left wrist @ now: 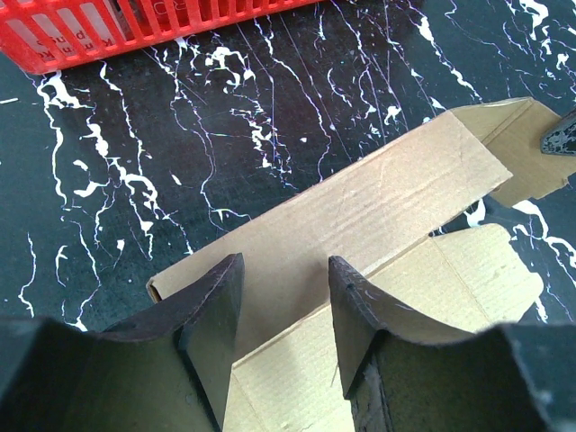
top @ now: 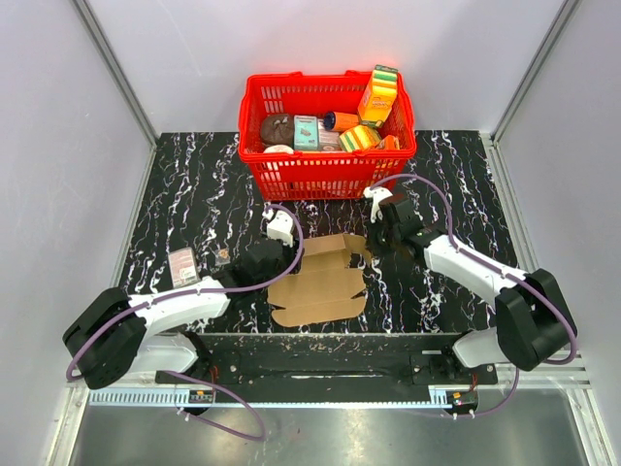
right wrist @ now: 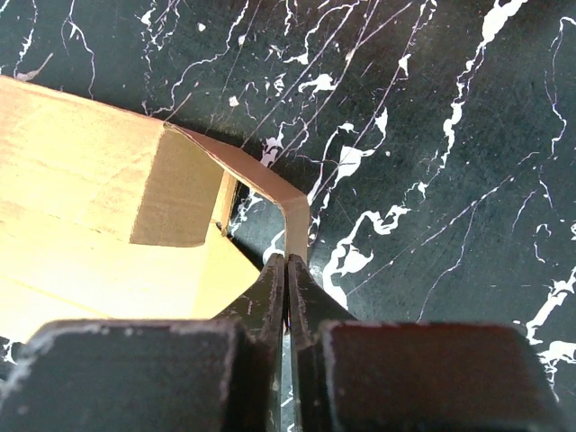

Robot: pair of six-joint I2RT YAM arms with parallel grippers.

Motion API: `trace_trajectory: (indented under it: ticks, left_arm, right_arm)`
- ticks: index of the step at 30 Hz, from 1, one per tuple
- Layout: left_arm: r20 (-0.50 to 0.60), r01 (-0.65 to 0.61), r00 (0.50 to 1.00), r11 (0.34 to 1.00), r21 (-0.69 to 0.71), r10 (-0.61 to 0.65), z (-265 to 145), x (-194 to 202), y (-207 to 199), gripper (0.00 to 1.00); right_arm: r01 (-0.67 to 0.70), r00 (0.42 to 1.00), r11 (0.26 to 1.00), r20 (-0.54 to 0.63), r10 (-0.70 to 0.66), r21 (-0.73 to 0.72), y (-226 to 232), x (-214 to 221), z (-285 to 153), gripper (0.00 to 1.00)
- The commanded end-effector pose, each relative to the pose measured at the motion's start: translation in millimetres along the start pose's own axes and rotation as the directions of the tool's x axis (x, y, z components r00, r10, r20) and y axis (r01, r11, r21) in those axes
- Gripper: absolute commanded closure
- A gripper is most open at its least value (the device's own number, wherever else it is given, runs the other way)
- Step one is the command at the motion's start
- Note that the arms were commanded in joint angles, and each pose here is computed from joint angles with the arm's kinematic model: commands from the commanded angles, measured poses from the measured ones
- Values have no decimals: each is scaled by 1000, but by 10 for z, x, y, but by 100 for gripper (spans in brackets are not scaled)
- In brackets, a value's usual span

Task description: Fold the paper box

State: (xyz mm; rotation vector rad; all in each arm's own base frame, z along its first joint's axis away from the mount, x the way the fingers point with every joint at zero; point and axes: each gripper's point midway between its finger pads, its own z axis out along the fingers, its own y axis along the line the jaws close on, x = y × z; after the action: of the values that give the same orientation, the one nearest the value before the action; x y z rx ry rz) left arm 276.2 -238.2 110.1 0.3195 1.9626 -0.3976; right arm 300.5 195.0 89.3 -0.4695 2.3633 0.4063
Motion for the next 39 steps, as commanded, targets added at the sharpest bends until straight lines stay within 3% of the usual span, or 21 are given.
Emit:
trace_trajectory:
  ticks: [1, 16, 24, 28, 34, 39]
  left_arm:
    - [-11, 12, 1000, 1000, 18, -12, -12, 63, -13, 53]
    - [-14, 11, 1000, 1000, 22, -11, -3, 74, -22, 54]
    - [-17, 12, 1000, 1000, 22, -12, 3, 82, -25, 54]
    - [-19, 12, 1000, 1000, 25, -11, 4, 89, -30, 54]
    - [-18, 14, 1000, 999, 30, -14, 5, 77, -43, 54]
    - [-16, 13, 1000, 999, 29, -13, -2, 72, -39, 55]
  right_arm:
    - [-68, 995, 997, 75, 71, -49, 131, -337, -39, 97]
    - [-142, 989, 989, 38, 143, -49, 156, -296, 31, 100]
    - [-143, 988, 989, 58, 144, -24, 112, -312, -25, 85]
    - [-142, 987, 990, 74, 143, -29, 120, -335, -80, 70]
    - [-153, 987, 988, 53, 154, -15, 92, -204, -116, 64]
    - [-206, 977, 978, 54, 207, -14, 74, 0, -134, 52]
